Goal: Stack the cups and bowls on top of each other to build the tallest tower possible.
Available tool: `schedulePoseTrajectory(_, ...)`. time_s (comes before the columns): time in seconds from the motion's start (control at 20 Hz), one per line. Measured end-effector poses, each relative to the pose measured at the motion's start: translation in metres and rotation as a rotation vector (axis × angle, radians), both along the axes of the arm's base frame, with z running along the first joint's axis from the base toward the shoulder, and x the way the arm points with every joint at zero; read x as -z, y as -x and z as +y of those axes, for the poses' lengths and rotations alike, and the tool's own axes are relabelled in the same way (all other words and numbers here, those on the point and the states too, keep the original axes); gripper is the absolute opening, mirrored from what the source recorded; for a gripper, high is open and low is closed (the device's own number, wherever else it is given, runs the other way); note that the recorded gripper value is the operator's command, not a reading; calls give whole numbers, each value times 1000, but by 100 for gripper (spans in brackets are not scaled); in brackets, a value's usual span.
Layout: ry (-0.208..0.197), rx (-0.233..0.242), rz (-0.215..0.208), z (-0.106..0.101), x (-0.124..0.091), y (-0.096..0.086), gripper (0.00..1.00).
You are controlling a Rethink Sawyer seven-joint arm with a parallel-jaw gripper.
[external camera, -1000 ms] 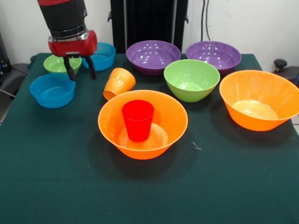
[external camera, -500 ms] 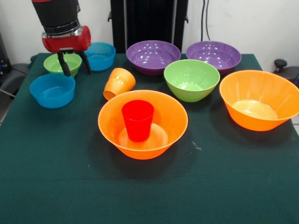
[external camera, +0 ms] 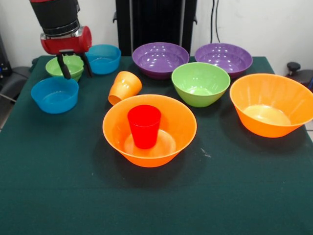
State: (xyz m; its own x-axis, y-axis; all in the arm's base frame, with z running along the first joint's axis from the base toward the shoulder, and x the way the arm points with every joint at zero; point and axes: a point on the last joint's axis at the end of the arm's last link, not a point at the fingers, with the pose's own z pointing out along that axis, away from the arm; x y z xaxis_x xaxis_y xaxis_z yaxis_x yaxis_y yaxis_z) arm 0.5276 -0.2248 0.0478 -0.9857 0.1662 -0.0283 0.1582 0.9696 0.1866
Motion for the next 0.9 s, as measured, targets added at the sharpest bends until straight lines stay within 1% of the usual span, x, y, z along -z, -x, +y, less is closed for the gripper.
schedulePoseTrajectory(0.3,3,-7,-4,-2,8,-1,100)
schedulePoseTrajectory(0.9,5,-11,-20,-8,24,-10,100)
